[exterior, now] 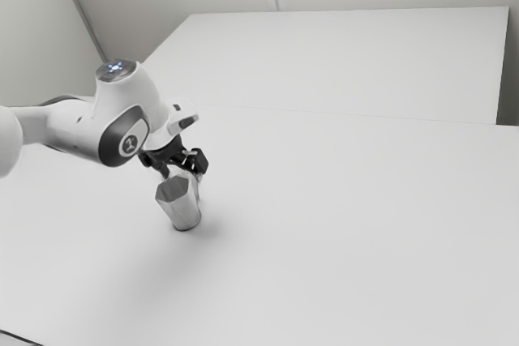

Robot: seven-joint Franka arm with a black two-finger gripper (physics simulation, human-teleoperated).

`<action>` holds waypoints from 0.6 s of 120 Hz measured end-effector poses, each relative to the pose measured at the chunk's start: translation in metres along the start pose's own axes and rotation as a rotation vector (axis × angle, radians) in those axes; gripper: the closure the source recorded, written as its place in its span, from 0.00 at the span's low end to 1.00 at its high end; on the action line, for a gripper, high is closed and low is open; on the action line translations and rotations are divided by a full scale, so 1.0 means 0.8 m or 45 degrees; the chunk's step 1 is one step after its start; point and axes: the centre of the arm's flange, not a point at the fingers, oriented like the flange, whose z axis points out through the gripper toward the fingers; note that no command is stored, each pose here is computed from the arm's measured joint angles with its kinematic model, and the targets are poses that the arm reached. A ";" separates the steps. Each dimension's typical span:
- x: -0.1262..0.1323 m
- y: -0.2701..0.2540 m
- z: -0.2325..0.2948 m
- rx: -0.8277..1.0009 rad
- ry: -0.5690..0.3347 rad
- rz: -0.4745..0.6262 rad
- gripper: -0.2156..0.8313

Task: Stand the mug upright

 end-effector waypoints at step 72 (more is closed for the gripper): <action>0.108 0.020 -0.203 -0.043 -0.196 -0.063 0.21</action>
